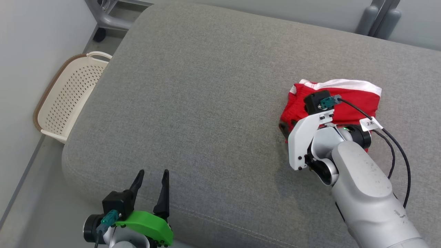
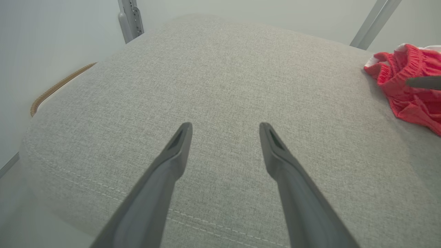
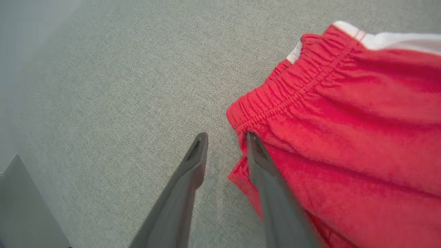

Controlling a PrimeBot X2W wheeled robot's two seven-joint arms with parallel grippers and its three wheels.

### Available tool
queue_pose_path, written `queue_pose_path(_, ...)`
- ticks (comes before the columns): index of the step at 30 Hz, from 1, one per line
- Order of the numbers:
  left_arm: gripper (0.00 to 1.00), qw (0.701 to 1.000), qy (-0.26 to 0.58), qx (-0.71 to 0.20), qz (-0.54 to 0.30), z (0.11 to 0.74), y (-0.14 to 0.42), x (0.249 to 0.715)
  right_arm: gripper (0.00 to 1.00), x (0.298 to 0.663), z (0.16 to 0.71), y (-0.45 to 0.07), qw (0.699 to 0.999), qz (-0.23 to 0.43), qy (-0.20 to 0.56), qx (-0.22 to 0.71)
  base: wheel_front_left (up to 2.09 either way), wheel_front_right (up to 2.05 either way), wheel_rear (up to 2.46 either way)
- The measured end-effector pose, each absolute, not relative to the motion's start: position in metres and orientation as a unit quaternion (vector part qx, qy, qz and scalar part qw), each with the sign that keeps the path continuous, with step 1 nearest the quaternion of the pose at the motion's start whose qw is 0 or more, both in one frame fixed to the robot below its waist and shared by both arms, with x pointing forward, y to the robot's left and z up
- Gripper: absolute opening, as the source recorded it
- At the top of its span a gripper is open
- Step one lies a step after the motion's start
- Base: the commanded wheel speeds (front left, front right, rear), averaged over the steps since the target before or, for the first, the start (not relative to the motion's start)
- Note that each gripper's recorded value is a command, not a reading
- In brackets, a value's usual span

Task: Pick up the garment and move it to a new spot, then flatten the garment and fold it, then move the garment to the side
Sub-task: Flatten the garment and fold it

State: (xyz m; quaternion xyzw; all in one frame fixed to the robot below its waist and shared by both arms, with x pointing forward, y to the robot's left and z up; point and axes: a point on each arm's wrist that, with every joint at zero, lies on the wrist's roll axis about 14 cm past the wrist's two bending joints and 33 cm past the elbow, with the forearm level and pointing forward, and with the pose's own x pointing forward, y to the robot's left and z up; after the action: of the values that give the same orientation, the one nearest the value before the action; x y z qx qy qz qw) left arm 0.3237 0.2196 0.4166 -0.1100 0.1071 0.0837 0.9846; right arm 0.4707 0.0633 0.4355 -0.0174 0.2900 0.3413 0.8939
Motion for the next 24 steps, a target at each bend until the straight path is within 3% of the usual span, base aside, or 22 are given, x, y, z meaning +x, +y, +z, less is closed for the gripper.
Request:
queue_pose_path(10,1.0,0.986,0.096,-0.106,0.085,0.423,0.223,0.321,1.0,0.468,0.466,0.041,0.907,0.323,0.269,0.026,0.0,0.0,0.0)
queue_pose_path(24,1.0,0.991,0.077,-0.102,0.049,0.435,0.205,0.329,1.0,0.467,0.482,-0.07,0.938,0.18,0.287,0.069,0.0,0.0,0.0)
